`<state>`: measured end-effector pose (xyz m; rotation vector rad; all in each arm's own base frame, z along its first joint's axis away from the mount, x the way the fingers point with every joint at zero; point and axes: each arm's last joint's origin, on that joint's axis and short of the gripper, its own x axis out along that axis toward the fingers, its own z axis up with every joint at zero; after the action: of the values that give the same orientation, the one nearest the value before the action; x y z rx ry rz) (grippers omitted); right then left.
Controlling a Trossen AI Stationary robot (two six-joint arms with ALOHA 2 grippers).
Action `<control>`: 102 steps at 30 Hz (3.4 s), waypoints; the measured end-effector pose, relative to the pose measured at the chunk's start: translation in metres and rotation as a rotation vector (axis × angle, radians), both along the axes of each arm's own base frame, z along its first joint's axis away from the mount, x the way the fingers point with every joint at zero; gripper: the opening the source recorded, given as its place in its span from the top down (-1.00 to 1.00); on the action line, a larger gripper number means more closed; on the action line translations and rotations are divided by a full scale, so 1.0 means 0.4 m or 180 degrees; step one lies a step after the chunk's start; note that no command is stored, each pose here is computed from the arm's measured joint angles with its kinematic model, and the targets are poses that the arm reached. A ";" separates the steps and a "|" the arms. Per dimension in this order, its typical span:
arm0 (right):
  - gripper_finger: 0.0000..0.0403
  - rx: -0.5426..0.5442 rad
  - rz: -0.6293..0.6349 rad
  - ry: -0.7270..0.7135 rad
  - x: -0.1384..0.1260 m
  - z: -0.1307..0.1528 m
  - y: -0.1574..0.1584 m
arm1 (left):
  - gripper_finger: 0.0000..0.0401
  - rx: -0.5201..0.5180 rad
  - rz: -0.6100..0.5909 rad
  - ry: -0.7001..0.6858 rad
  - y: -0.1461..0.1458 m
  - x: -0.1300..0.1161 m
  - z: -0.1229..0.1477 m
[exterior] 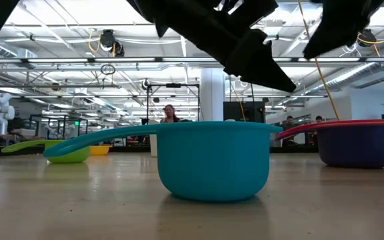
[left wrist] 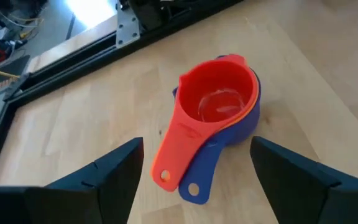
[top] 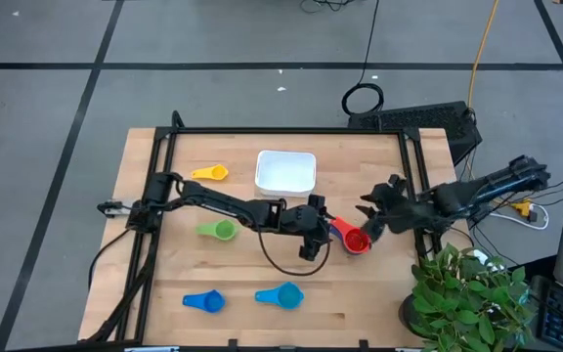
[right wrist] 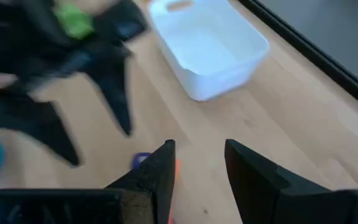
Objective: Nest measuring cups in basket
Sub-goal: Stack the red measuring cup on top of the orange measuring cup, then move the stacked measuring cups to the center of the table
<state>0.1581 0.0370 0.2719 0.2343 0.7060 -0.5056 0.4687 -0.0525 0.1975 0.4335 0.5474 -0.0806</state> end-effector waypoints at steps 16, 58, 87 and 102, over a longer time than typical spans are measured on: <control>0.36 0.0382 0.0011 0.0917 0.105 -0.186 -0.071 | -0.49 0.0487 0.0346 0.0109 -0.045 0.019 -0.110; 0.64 0.0816 0.0303 -0.0170 0.001 -0.048 -0.071 | -0.49 0.0150 0.0001 0.0625 -0.017 0.046 -0.060; 0.64 0.0644 0.0532 -0.0719 -0.030 0.004 -0.074 | -0.49 0.0054 -0.0849 0.0372 0.084 0.103 -0.066; 0.64 0.0645 0.0523 -0.0721 -0.030 0.004 -0.074 | -0.49 -0.0103 -0.0910 0.0631 0.101 0.110 -0.155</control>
<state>0.1460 0.0073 0.2734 0.4131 0.5491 -0.2452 0.5126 -0.0120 0.1355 0.4729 0.6753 -0.4096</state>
